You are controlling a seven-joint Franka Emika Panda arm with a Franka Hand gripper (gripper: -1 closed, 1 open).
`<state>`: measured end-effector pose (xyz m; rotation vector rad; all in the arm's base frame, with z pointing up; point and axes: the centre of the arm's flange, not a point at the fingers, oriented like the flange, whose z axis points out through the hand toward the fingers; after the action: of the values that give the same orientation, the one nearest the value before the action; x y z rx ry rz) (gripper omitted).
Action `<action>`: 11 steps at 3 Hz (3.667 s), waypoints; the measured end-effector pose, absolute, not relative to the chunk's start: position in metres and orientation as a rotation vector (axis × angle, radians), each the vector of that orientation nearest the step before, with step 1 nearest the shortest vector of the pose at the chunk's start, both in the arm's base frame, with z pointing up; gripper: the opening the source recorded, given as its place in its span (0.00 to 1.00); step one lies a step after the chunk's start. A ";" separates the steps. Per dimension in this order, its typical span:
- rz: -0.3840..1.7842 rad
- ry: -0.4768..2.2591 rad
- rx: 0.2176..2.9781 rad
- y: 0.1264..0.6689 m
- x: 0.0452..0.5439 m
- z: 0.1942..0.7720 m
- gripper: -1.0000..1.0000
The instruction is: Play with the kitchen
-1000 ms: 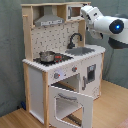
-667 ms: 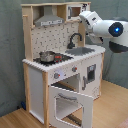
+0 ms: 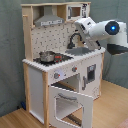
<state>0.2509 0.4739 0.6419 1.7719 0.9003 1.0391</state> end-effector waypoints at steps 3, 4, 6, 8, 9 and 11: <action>0.949 1.070 1.958 0.476 0.300 0.675 1.00; 0.908 1.129 2.012 0.473 0.317 0.681 1.00; 0.771 1.260 2.118 0.464 0.341 0.673 1.00; 0.618 1.433 2.241 0.443 0.380 0.653 1.00; 0.564 1.535 2.294 0.434 0.400 0.642 1.00; 0.454 1.681 2.314 0.419 0.426 0.641 1.00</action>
<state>0.4264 0.4190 0.6407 2.3138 1.6807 0.4544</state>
